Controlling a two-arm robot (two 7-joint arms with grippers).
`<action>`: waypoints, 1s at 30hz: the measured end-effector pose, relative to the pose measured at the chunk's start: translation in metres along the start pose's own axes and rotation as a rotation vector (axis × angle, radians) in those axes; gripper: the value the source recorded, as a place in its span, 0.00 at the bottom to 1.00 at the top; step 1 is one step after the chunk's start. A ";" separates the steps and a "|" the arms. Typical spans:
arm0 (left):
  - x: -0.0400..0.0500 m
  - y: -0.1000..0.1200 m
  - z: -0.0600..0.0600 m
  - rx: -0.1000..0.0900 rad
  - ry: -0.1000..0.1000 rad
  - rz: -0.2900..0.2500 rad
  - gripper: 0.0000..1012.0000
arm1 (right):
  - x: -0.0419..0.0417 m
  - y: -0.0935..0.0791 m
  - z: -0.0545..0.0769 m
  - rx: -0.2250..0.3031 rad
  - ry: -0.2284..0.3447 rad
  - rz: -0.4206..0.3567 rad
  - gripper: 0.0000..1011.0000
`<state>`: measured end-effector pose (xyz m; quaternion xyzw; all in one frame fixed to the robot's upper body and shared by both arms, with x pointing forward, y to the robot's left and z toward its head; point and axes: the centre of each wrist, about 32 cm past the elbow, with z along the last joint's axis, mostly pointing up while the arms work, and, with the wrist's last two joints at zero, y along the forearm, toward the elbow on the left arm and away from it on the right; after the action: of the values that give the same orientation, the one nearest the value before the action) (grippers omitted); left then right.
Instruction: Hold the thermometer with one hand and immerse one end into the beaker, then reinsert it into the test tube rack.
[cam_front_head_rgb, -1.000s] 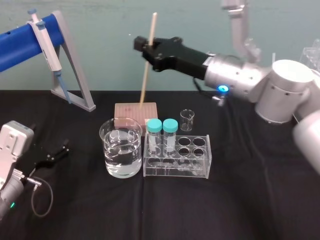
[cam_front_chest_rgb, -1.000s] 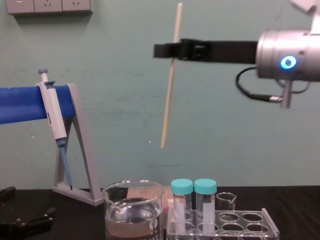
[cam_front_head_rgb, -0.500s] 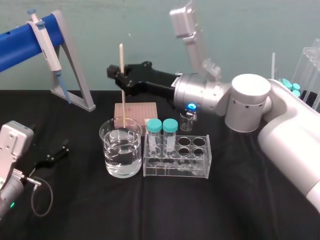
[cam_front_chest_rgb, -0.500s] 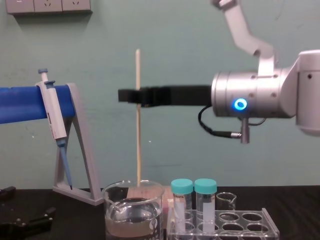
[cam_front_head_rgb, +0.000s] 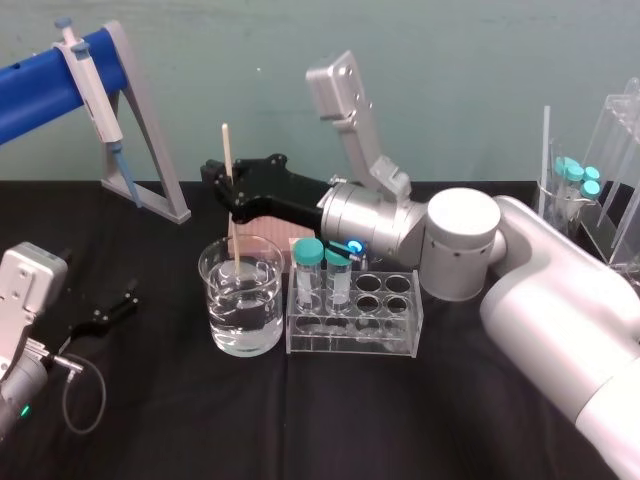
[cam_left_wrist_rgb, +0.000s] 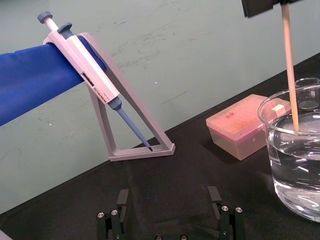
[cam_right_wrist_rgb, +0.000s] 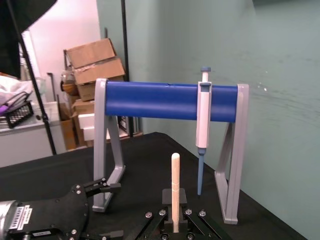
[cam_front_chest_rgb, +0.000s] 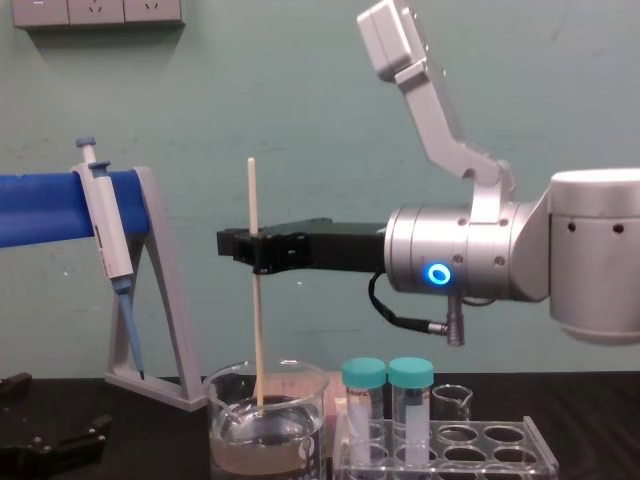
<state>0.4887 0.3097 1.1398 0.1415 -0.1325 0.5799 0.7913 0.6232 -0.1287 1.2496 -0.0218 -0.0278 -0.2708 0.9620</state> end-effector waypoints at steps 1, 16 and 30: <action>0.0000 0.000 0.000 0.000 0.000 0.000 0.99 | -0.0035 0.000 -0.002 -0.001 -0.005 -0.012 0.05; 0.0000 0.000 0.000 0.000 0.000 0.000 0.99 | -0.0240 -0.003 -0.016 -0.009 -0.032 -0.102 0.05; 0.0000 0.000 0.000 0.000 0.000 0.000 0.99 | -0.0293 -0.010 -0.026 -0.019 0.014 -0.113 0.05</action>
<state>0.4886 0.3097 1.1398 0.1415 -0.1325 0.5799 0.7913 0.5940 -0.1235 1.2221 -0.0276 -0.0197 -0.3250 0.9451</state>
